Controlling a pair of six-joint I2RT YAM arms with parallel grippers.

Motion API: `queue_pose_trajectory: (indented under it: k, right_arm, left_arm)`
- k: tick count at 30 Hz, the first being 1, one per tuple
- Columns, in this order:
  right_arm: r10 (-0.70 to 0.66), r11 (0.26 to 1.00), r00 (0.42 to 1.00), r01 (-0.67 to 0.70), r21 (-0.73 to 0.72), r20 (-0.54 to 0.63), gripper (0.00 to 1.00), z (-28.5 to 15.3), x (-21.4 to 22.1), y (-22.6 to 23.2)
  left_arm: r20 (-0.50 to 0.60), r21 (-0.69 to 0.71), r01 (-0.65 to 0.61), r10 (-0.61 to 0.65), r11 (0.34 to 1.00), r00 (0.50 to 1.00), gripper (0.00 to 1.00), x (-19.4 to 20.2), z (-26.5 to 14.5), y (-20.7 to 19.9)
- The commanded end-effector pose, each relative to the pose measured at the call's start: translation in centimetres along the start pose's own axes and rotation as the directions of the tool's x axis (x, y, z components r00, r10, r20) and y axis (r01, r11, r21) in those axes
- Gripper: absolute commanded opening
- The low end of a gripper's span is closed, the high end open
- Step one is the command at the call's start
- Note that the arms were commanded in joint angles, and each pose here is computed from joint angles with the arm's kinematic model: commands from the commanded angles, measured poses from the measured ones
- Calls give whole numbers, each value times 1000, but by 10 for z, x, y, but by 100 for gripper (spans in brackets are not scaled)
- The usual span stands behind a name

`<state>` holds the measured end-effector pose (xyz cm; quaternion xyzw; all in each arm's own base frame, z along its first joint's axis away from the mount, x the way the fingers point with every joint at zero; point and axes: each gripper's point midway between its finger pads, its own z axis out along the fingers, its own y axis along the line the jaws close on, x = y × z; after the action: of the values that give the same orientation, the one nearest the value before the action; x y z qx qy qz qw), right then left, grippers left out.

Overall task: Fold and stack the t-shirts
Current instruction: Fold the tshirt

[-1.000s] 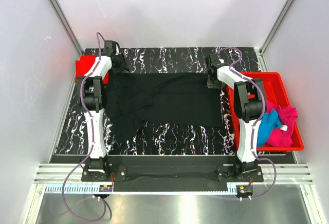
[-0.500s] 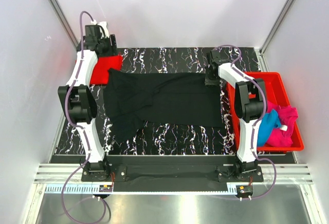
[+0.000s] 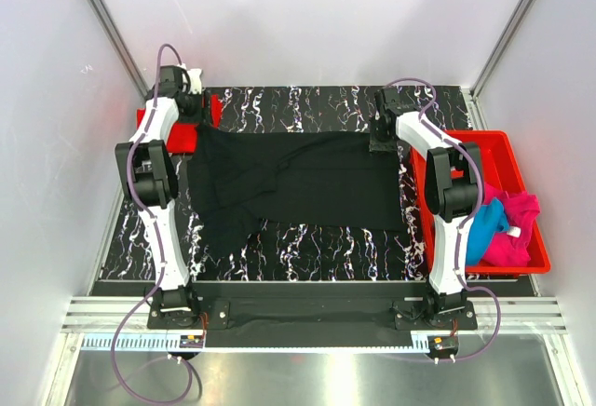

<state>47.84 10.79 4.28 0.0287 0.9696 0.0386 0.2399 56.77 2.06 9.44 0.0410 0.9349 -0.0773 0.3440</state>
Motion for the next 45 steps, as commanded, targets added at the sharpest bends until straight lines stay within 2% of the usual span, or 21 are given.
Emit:
queue_pose_trajectory:
  k: [1,6,7,13,15,18,23,26,27,29,30,32,37,40,45]
  right_arm:
    - [-10,999,995,14,-41,98,25,-25,-36,10]
    - [4,996,994,6,-93,105,26,-28,-48,22]
    - [4,995,994,6,-97,107,26,-29,-50,24]
    - [10,995,998,-4,-102,59,26,-23,-31,22]
    - [18,994,998,-11,-108,60,26,-25,-28,22]
    - [24,992,999,-19,-121,39,26,-22,-18,24]
    - [34,992,999,-34,-123,5,26,-13,-3,22]
    - [37,994,999,-38,-106,-9,25,-6,5,18]
    - [39,994,999,-40,-99,-13,25,-3,7,16]
    - [37,996,999,-39,-81,-19,25,1,10,13]
    - [36,996,999,-37,-78,-18,25,2,9,13]
    - [36,997,999,-37,-70,-20,25,4,10,12]
    - [51,999,999,-51,20,-15,22,10,12,-4]
    - [59,996,998,-56,64,-34,19,15,20,-12]
    - [55,988,997,-47,149,-50,12,21,27,-28]
  left_arm:
    - [65,22,-88,87,996,994,63,-26,-10,-2]
    - [68,34,-99,97,994,993,62,-27,-5,-1]
    - [61,34,-100,98,994,993,58,-25,-2,0]
    - [41,38,-112,111,993,993,51,-18,5,1]
    - [28,31,-118,117,992,993,52,-15,5,4]
    - [29,34,-131,130,991,991,57,-15,4,2]
    - [19,62,-139,138,988,990,55,-11,7,-2]
    - [1,73,-131,131,989,991,38,-4,12,-3]
    - [-1,78,-129,129,989,992,24,-2,13,-3]
    - [-4,77,-116,117,990,993,12,-1,15,-3]
    - [-2,75,-114,114,991,993,0,-2,17,-2]
    - [0,65,-102,102,993,995,0,-2,18,0]
    - [61,-94,-16,22,995,998,0,-19,9,30]
    - [134,-125,61,-44,990,990,0,-30,2,48]
    - [190,-108,200,-177,974,966,0,-38,-3,68]
